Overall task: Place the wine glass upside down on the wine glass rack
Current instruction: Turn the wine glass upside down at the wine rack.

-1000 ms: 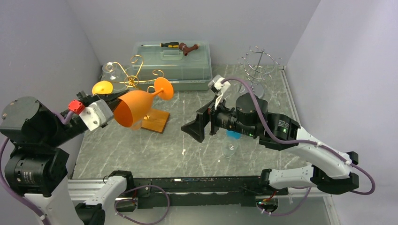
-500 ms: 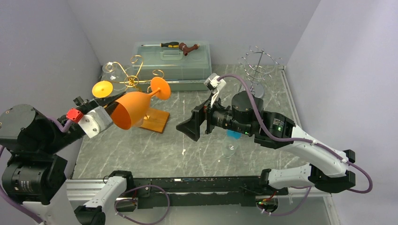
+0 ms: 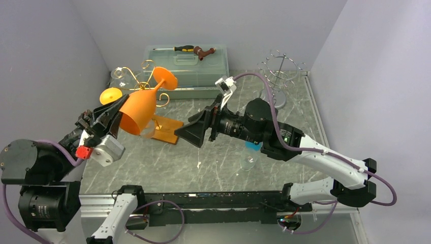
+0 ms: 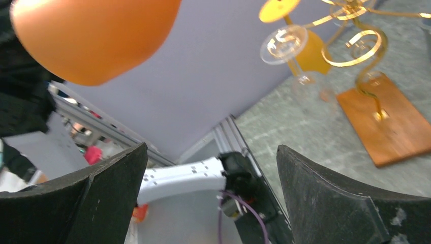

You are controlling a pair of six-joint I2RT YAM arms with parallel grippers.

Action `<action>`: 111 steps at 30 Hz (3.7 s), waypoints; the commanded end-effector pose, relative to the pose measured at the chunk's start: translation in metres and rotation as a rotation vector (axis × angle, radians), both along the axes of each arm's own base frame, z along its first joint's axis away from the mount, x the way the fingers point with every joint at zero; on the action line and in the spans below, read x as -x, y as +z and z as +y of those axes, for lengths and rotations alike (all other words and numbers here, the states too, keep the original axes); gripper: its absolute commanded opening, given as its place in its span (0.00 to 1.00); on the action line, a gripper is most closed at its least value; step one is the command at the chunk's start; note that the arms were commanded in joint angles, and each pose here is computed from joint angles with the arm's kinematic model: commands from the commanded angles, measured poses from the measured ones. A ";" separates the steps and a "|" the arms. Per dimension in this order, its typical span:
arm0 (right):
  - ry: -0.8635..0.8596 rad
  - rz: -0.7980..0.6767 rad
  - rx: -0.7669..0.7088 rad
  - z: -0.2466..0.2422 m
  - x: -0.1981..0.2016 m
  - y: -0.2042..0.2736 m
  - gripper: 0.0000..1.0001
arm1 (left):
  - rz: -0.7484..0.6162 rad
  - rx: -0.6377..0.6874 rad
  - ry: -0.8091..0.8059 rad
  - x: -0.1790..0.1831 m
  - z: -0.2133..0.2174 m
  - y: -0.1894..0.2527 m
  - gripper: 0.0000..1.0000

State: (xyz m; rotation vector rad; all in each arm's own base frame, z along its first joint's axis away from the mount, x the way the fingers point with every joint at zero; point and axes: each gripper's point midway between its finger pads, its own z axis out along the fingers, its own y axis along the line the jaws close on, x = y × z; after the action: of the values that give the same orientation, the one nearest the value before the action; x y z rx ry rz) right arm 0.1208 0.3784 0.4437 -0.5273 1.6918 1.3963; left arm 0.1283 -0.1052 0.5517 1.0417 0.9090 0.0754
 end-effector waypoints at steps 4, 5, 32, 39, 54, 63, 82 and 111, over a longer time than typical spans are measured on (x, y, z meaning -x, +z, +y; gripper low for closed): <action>0.064 -0.039 -0.500 -0.005 0.012 0.098 1.00 | -0.364 -0.061 0.012 0.009 -0.001 0.050 0.00; 0.069 -0.052 -0.572 -0.008 0.013 0.108 1.00 | -0.398 -0.076 0.003 0.010 -0.003 0.052 0.00; 0.346 -0.071 -0.963 0.063 0.015 0.159 1.00 | -0.709 -0.298 0.000 0.033 -0.016 0.022 0.00; 0.398 -0.035 -0.928 0.072 0.019 0.146 1.00 | -0.723 -0.302 0.042 0.023 -0.010 0.019 0.00; 0.414 -0.020 -0.794 0.082 0.007 0.139 0.59 | -0.584 -0.331 0.037 0.012 -0.008 0.002 0.32; 0.310 -0.113 -0.551 0.067 -0.015 0.116 0.53 | -0.384 -0.367 -0.063 0.022 -0.019 -0.019 0.99; 0.357 -0.411 0.139 0.014 -0.016 0.013 0.52 | -0.032 -0.137 -0.176 0.007 -0.025 0.009 0.92; 0.507 -0.468 0.133 0.073 0.034 0.019 0.53 | -0.031 -0.223 -0.226 0.011 -0.030 -0.016 0.06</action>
State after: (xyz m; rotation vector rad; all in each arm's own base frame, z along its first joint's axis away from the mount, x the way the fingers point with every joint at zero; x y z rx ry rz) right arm 0.0885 0.4635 0.4314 -1.3660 1.4327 1.3747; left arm 0.1126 -0.1386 0.5343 1.3284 0.7692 -0.0436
